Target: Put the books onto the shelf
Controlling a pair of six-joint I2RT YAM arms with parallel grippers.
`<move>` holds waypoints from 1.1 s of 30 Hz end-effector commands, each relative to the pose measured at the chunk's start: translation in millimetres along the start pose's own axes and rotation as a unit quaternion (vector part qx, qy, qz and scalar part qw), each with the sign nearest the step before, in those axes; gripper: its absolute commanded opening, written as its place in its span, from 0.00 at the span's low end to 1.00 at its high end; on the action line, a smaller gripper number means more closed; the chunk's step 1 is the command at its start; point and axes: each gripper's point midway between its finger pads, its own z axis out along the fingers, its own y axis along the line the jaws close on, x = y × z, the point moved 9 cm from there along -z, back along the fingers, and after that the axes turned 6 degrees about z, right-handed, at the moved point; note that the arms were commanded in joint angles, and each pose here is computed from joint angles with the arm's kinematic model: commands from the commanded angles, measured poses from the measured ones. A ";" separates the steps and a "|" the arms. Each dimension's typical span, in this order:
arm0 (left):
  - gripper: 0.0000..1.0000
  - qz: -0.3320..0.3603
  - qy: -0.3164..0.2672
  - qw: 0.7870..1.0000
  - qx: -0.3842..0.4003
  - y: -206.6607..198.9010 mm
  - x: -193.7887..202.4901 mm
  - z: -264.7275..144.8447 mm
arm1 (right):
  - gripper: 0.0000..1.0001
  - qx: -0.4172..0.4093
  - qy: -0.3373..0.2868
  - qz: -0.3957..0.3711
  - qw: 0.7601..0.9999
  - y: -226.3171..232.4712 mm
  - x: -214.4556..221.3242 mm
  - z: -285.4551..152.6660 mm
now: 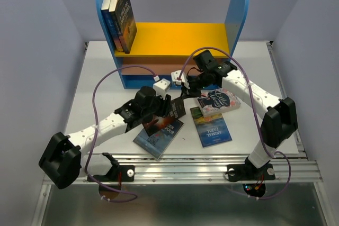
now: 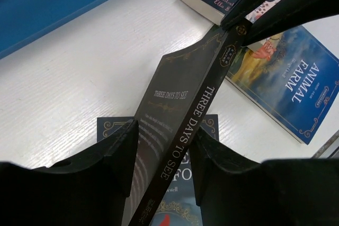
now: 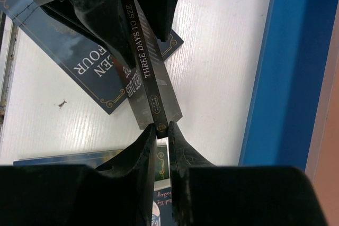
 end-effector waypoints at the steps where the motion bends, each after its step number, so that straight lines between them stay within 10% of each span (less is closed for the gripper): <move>1: 0.03 -0.010 0.023 1.000 -0.003 -2.2 5.7 -5.5 | 0.01 0.022 -0.048 -0.047 0.997 -8.2 -30.2 -17.1; 9: 0.00 -0.013 -0.030 0.999 -0.030 -0.8 -25.0 -23.8 | 0.02 0.091 -0.066 -0.009 0.994 -23.8 -49.8 -28.4; 17: 0.00 -0.099 -0.130 0.970 -0.178 15.9 -73.8 -64.4 | 1.00 0.295 -0.129 0.055 0.945 -19.0 -79.3 -84.7; 27: 0.00 -0.161 -0.271 0.940 -0.129 3.6 -107.1 -116.0 | 1.00 0.431 -0.284 0.139 0.845 11.8 -100.5 -139.5; 33: 0.00 -0.148 -0.294 0.939 -0.098 -3.1 -110.7 -122.5 | 1.00 0.389 -0.273 0.156 0.866 31.2 -82.4 -126.3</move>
